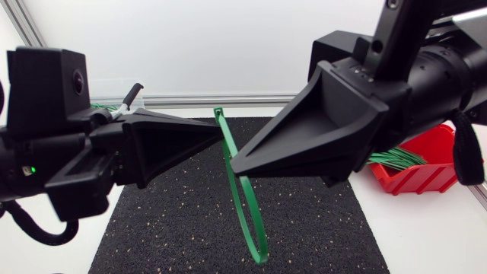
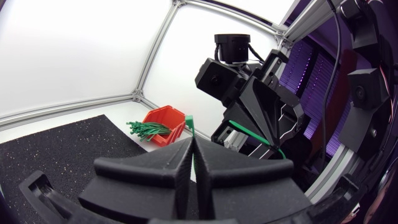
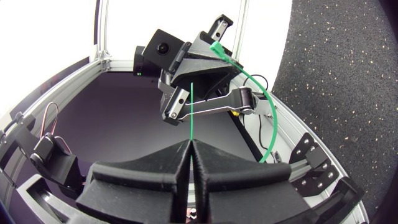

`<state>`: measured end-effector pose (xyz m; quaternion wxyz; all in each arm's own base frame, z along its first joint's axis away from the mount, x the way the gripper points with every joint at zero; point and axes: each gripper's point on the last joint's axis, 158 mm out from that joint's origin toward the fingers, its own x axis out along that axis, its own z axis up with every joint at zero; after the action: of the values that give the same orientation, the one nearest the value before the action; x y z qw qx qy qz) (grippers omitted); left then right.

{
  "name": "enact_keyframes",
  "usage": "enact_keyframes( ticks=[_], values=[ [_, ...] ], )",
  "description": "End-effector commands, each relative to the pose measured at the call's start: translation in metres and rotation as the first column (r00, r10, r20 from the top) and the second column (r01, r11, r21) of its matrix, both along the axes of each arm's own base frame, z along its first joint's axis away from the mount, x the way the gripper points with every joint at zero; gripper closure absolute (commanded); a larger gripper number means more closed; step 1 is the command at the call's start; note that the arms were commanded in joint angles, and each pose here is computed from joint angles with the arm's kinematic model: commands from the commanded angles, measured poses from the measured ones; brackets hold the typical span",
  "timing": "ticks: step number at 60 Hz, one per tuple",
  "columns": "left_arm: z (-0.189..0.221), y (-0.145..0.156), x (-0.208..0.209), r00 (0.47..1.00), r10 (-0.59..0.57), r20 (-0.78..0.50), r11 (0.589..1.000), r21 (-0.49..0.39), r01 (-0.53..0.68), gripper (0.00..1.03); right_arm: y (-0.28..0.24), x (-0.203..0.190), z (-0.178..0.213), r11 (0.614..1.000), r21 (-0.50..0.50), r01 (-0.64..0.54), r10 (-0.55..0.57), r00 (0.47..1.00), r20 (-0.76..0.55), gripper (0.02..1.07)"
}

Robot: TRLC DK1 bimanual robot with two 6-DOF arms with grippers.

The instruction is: Take a green cable tie from the red box, thread the tail through the head to close it, then place it in the transparent bin on the left.

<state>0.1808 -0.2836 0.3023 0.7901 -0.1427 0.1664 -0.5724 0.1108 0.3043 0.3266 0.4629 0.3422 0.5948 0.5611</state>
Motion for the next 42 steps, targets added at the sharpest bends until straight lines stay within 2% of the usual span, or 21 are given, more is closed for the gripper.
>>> enact_keyframes(
  ticks=[1, 42],
  values=[
    [0.015, 0.001, -0.005, 0.999, -0.008, 0.048, 1.000, -0.019, 0.009, 1.00, 0.001, 0.005, -0.001, 1.000, -0.019, 0.015, -0.016, 0.999, -0.033, 1.01],
    [0.002, 0.003, -0.012, 0.998, -0.010, 0.057, 1.000, 0.002, 0.010, 1.00, 0.005, 0.012, -0.005, 1.000, -0.020, 0.014, -0.015, 0.999, -0.032, 1.01]
  ],
)
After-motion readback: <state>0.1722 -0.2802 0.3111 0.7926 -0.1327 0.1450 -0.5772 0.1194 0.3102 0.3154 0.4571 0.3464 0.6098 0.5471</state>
